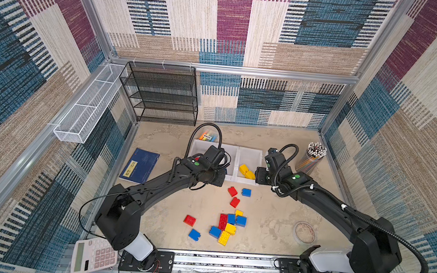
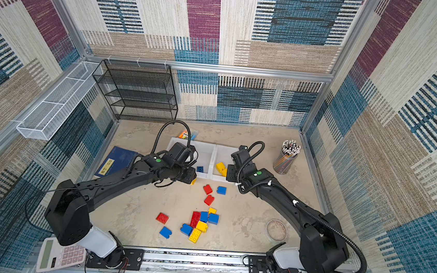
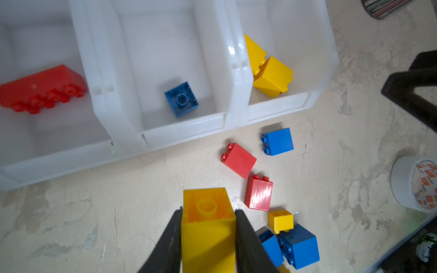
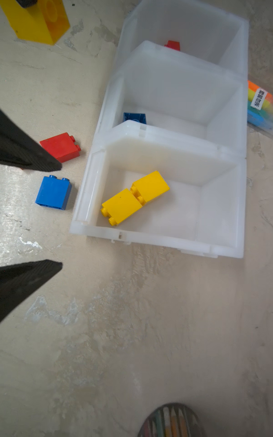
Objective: Sort the legos into containers by color
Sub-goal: 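Reach the left gripper across to the yellow compartment and release the brick, then withdraw the left gripper toward the robot while the right gripper moves over red bricks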
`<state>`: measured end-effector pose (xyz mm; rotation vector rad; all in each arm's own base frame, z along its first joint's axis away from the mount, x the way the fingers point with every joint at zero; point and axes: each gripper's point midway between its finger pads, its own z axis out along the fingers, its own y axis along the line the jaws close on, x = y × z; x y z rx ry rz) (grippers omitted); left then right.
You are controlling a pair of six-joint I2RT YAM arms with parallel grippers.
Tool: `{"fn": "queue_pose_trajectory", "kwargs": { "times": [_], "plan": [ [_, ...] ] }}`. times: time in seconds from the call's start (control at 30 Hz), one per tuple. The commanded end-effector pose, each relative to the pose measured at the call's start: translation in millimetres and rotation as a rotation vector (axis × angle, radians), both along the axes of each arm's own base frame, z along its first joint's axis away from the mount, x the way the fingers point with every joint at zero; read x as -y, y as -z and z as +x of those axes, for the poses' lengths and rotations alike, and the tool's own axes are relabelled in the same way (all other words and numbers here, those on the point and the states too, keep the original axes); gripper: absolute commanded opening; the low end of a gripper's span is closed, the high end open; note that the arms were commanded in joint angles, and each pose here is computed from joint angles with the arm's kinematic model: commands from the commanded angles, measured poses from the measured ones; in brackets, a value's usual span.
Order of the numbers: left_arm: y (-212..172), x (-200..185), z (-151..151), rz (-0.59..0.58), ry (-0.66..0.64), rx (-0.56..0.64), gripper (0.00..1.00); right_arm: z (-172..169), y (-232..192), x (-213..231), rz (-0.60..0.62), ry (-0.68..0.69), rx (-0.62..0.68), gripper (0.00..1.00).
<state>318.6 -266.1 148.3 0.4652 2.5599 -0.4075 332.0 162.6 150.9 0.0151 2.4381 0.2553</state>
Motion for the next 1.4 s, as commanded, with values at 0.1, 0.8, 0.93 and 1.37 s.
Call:
{"fn": "queue_pose_trajectory", "kwargs": {
  "times": [0.1, 0.8, 0.93, 1.37],
  "plan": [
    [-13, 35, 23, -0.033, 0.11, 0.013, 0.31, -6, -9, 21, 0.011, 0.048, 0.028, 0.62],
    [24, 146, 114, -0.133, 0.138, -0.003, 0.37, -35, -9, 52, 0.039, 0.094, 0.032, 0.62],
    [29, 150, 118, -0.144, 0.13, -0.01, 0.46, -40, -7, 54, 0.04, 0.1, 0.026, 0.62],
    [-17, 131, 102, -0.209, 0.14, 0.082, 0.52, -40, 0, 52, 0.034, 0.094, -0.013, 0.62]
  ]
}}
